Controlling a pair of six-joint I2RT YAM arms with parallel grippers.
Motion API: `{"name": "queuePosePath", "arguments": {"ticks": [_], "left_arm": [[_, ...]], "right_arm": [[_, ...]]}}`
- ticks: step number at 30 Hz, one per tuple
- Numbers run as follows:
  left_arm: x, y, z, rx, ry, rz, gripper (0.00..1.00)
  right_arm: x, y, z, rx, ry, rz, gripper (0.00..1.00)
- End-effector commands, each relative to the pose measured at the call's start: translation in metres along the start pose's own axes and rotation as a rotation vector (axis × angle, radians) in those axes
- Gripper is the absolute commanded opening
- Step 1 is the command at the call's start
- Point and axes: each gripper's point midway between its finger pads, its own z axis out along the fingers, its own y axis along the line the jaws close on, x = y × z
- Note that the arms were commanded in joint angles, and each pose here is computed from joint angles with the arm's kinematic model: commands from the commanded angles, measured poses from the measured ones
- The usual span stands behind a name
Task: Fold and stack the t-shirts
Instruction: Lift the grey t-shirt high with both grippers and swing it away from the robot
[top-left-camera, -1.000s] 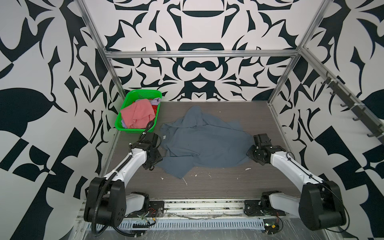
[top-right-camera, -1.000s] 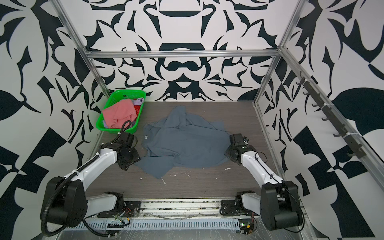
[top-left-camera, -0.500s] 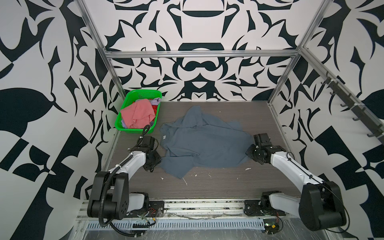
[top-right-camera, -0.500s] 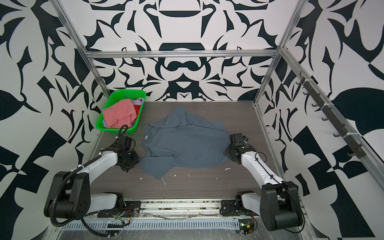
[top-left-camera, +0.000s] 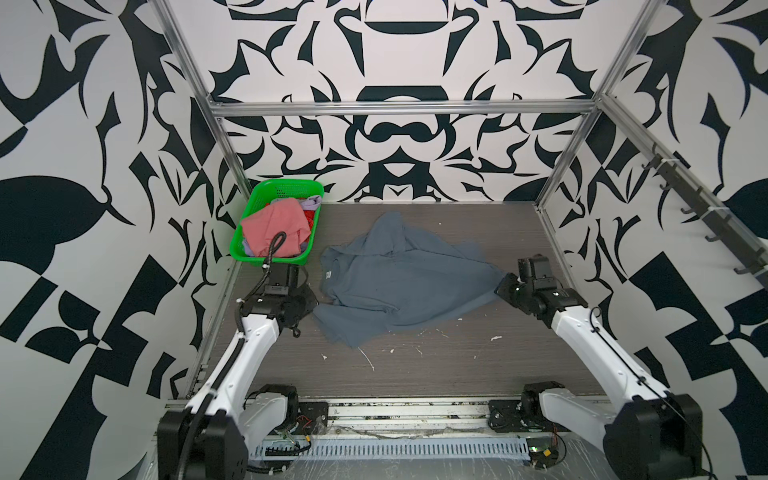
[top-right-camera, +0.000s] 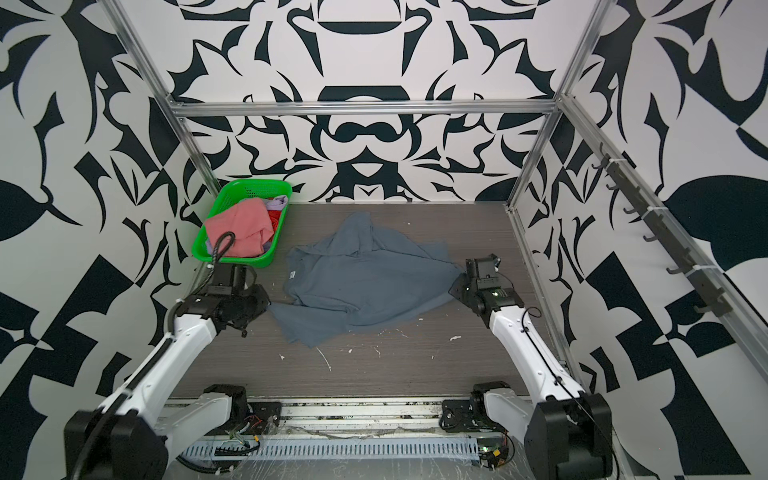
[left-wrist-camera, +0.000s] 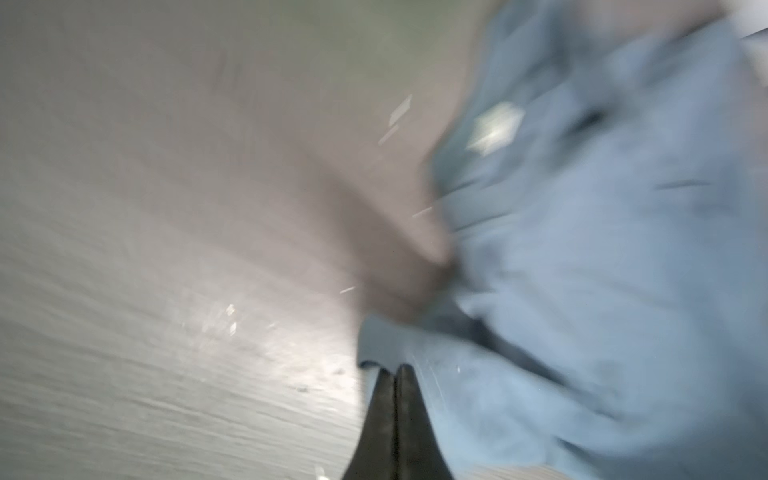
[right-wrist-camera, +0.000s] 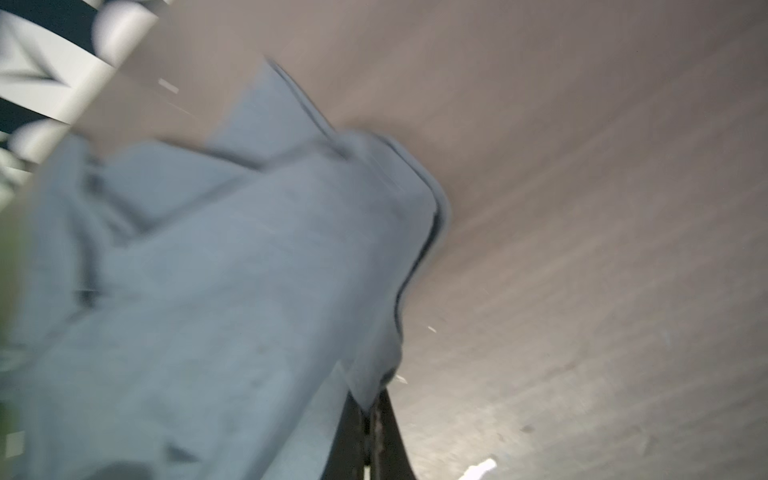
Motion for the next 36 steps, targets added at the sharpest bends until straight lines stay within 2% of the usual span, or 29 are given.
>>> {"name": "queuePosePath", "arguments": {"ticks": [1,3,6,10,13,16,19,21,23,26,31,36], "left_arm": [[-0.045,-0.039,-0.076,0.135,-0.178,0.074,0.0],[-0.069,-0.062,-0.126,0.215,-0.288,0.119,0.0],[-0.104,-0.097,-0.215,0.355,-0.511,0.202,0.0],[-0.128,-0.134,-0.323,0.544,-0.778,0.313,0.0],[-0.138,-0.153,-0.386,0.643,-0.927,0.374,0.0],[-0.146,-0.168,-0.439,0.722,-1.061,0.43,0.0],[-0.155,-0.183,-0.468,0.764,-1.131,0.465,0.0],[-0.166,-0.195,-0.465,0.782,-1.127,0.475,0.0],[-0.18,-0.209,-0.441,0.791,-1.074,0.464,0.0],[-0.206,-0.228,-0.384,0.762,-0.961,0.43,0.0],[-0.252,-0.255,-0.293,0.685,-0.84,0.401,0.0],[-0.293,-0.281,-0.239,0.656,-0.816,0.385,0.0]], "right_arm": [[-0.062,0.057,-0.062,-0.193,-0.199,-0.056,0.0],[-0.085,0.087,-0.097,-0.301,-0.266,-0.1,0.0],[-0.123,0.133,-0.17,-0.465,-0.405,-0.188,0.0],[-0.161,0.182,-0.269,-0.666,-0.6,-0.313,0.0],[-0.18,0.206,-0.33,-0.775,-0.727,-0.37,0.0],[-0.197,0.219,-0.376,-0.812,-0.846,-0.417,0.0],[-0.211,0.226,-0.398,-0.808,-0.914,-0.433,0.0],[-0.222,0.227,-0.393,-0.771,-0.924,-0.417,0.0],[-0.233,0.228,-0.372,-0.717,-0.913,-0.392,0.0],[-0.245,0.235,-0.333,-0.678,-0.867,-0.371,0.0],[-0.267,0.255,-0.278,-0.65,-0.821,-0.364,0.0],[-0.292,0.28,-0.24,-0.656,-0.813,-0.367,0.0]]}}
